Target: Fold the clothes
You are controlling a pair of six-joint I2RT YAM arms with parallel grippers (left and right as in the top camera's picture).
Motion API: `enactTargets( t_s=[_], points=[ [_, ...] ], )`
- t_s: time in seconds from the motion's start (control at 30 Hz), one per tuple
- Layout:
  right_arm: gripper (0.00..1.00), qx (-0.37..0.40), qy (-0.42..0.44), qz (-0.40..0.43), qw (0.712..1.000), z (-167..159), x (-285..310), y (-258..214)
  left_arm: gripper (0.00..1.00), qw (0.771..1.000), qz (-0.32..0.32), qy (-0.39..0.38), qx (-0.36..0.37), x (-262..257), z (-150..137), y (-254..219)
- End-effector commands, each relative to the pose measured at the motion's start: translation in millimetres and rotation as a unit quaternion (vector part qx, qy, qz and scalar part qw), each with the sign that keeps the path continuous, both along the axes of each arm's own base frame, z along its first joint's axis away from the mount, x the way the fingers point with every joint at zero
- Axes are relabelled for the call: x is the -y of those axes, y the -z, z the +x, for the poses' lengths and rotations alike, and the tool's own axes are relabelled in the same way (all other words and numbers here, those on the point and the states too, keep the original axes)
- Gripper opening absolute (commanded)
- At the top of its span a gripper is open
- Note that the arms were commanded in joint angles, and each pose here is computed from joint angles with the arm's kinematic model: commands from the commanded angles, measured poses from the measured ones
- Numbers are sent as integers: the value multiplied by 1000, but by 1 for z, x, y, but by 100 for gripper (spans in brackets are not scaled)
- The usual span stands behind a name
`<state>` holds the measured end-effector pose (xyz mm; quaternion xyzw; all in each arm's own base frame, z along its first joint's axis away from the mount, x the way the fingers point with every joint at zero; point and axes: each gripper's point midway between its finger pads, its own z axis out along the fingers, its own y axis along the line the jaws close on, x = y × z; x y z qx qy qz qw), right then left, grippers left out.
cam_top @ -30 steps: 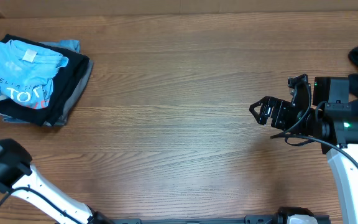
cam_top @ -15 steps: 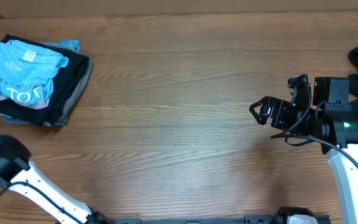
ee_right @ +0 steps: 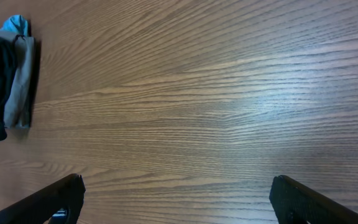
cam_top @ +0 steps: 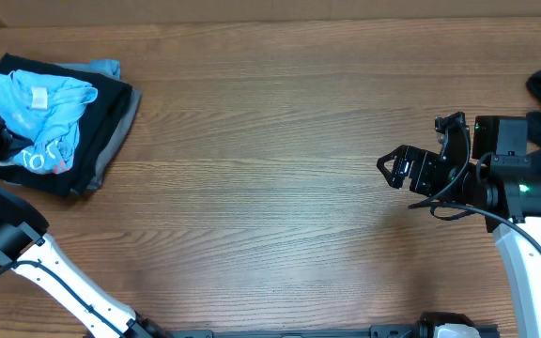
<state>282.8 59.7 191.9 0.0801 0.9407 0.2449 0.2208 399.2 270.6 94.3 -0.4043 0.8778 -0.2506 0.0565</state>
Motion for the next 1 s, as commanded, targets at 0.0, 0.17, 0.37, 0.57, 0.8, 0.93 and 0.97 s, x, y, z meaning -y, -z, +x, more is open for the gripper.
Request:
enactTargets(
  t_s=[0.0, 0.17, 0.37, 0.57, 0.8, 0.93, 0.97],
  points=[
    [100, 6, 2, -4, 1000, 2, 2, -3, 4, 994, 37, -29, -100, -20, -31, 29],
    [100, 6, 2, -4, 1000, 2, 2, -3, 4, 999, -30, -8, 18, 0, 0, 2],
    [100, 6, 2, -4, 1000, 2, 2, -3, 4, 978, -41, 20, 204, 17, 40, -90],
    [100, 6, 2, -4, 1000, 2, 2, -3, 4, 967, -22, 50, 247, 27, 60, -102],
    [100, 6, 2, -4, 1000, 2, 2, -3, 4, 961, -18, 71, 268, 38, 85, -85],
    [100, 6, 2, -4, 1000, 2, 2, -3, 4, 963, -31, 76, 258, 44, 92, -47],
    [100, 6, 2, -4, 1000, 2, 2, -3, 4, 963, -34, 77, 256, 45, 93, -35]
  ],
)
